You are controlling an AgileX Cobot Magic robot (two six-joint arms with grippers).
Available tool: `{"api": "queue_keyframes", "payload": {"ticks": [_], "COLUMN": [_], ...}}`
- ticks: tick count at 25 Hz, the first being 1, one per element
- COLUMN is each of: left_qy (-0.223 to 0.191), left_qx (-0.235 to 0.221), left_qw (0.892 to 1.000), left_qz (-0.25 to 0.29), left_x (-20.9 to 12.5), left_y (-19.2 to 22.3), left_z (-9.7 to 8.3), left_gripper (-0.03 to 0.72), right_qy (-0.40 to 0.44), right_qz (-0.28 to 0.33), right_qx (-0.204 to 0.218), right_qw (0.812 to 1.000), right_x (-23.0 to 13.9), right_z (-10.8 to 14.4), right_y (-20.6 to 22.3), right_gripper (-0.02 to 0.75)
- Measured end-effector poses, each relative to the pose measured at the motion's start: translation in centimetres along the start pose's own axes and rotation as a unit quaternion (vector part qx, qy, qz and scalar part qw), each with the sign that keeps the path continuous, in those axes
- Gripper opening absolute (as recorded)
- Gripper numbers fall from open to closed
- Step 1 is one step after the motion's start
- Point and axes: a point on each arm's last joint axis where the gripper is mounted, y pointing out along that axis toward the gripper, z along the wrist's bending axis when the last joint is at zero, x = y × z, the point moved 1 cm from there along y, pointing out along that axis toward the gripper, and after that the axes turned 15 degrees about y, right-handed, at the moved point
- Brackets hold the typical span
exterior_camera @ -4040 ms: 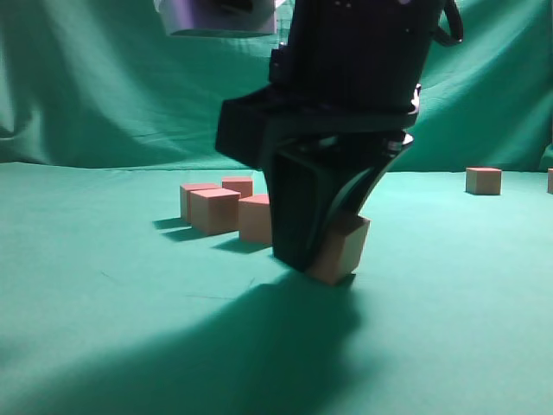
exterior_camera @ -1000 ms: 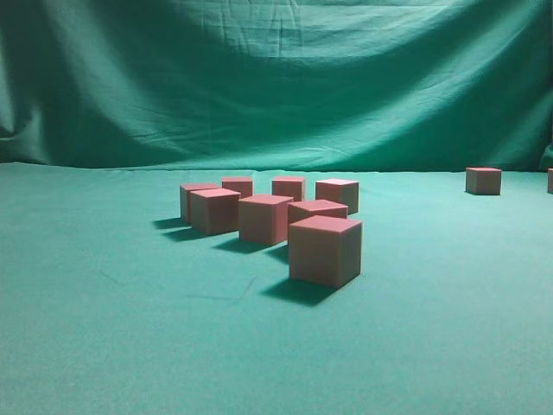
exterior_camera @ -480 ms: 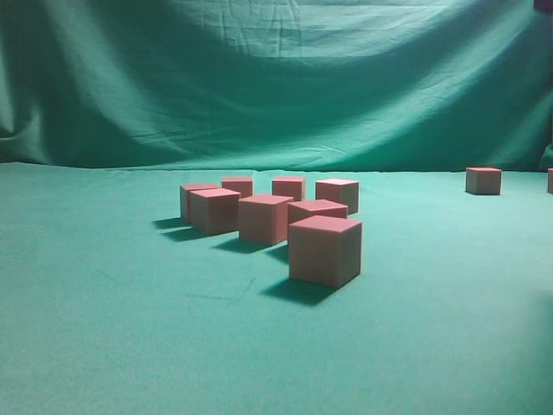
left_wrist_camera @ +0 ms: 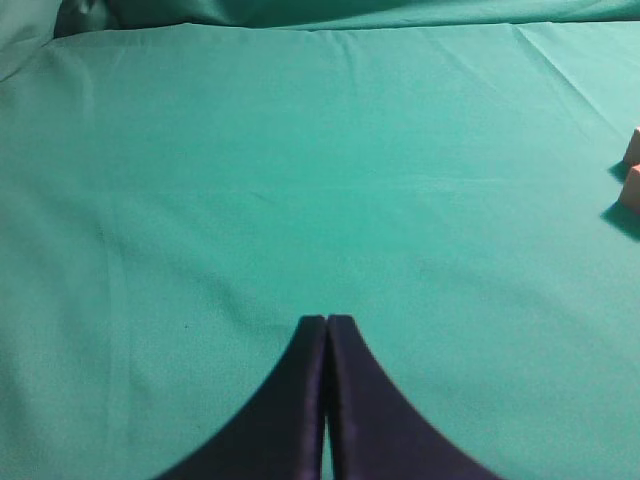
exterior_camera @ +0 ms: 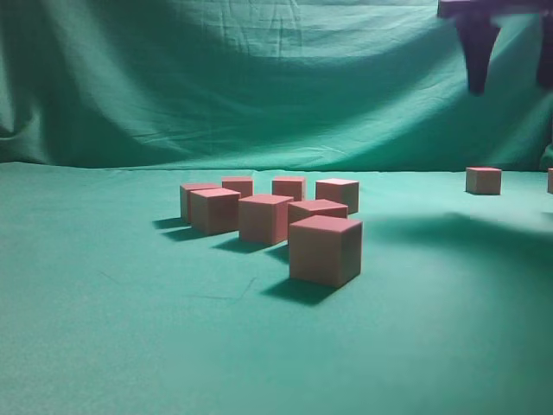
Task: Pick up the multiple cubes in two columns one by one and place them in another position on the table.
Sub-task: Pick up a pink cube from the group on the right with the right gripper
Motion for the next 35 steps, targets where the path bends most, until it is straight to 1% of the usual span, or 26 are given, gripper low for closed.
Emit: {"api": "queue_keyframes", "payload": {"ticks": [3, 6, 10, 14, 19, 24, 25, 26, 27, 29, 32, 35], "left_qy": [0.000, 0.000, 0.000, 0.000, 0.000, 0.000, 0.000, 0.000, 0.000, 0.000, 0.000, 0.000], "left_qx": [0.000, 0.000, 0.000, 0.000, 0.000, 0.000, 0.000, 0.000, 0.000, 0.000, 0.000, 0.000], "left_qw": [1.000, 1.000, 1.000, 1.000, 1.000, 1.000, 1.000, 1.000, 1.000, 1.000, 1.000, 1.000], "left_qz": [0.000, 0.000, 0.000, 0.000, 0.000, 0.000, 0.000, 0.000, 0.000, 0.000, 0.000, 0.000], "left_x": [0.0, 0.0, 0.0, 0.0, 0.0, 0.0, 0.0, 0.0, 0.0, 0.0, 0.0, 0.0], "left_y": [0.0, 0.0, 0.0, 0.0, 0.0, 0.0, 0.0, 0.0, 0.0, 0.0, 0.0, 0.0], "left_z": [0.0, 0.0, 0.0, 0.0, 0.0, 0.0, 0.0, 0.0, 0.0, 0.0, 0.0, 0.0], "left_gripper": [0.000, 0.000, 0.000, 0.000, 0.000, 0.000, 0.000, 0.000, 0.000, 0.000, 0.000, 0.000], "right_qy": [-0.006, -0.006, -0.002, -0.004, -0.003, -0.004, -0.004, -0.003, -0.003, -0.003, -0.003, -0.003], "right_qz": [0.017, 0.020, 0.017, 0.004, -0.011, -0.008, -0.007, -0.005, -0.005, -0.004, -0.001, -0.003], "right_qx": [-0.003, -0.005, -0.006, 0.000, 0.010, 0.010, 0.010, 0.010, 0.010, 0.010, 0.009, 0.009], "right_qw": [1.000, 1.000, 1.000, 1.000, 1.000, 1.000, 1.000, 1.000, 1.000, 1.000, 1.000, 1.000], "right_x": [1.8, 3.2, 4.1, 4.4, 4.6, 4.5, 4.5, 4.4, 4.4, 4.4, 4.4, 4.6], "right_z": [0.4, 0.4, 0.1, 0.3, 0.5, 0.6, 0.6, 0.6, 0.6, 0.6, 0.6, 0.5], "right_y": [3.7, 6.5, 9.4, 11.2, 12.0, 12.8, 12.9, 13.0, 13.1, 13.2, 13.0, 11.4], "right_gripper": [0.526, 0.526, 0.526, 0.526, 0.526, 0.526, 0.479, 0.450, 0.346, 0.251, 0.255, 0.255]}}
